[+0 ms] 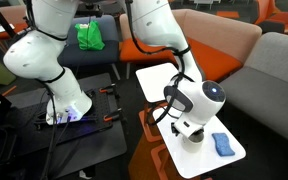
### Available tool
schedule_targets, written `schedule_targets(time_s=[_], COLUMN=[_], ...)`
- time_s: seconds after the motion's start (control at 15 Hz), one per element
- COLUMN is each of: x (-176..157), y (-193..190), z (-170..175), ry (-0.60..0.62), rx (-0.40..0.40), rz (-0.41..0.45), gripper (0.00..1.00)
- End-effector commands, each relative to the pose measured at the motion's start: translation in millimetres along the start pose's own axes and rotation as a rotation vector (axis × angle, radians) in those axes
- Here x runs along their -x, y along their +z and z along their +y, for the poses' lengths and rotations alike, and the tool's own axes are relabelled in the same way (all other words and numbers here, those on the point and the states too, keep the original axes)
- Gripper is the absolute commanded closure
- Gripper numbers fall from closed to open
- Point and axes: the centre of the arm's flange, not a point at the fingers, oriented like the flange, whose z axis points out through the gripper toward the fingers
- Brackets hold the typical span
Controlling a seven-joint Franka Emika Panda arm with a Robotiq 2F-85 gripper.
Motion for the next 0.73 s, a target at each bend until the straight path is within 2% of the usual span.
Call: schedule_targets(time_s=[0.0,0.13,0.27,0.4,0.53,0.67], x=[11,21,37,59,77,88], y=[-29,-50,-71,-88,-98,-104], z=[27,36,46,57,68,78], ry=[0.037,0.045,0.028,-0.030,-0.039,-0.041], rx=[-0.088,-0.146,-0.195,-0.170,-0.140,-0.167], rz=[0.024,0.085,0.125,0.133,0.110,0.137], gripper=[0.14,0.01,0.00,0.00,0.00,0.00])
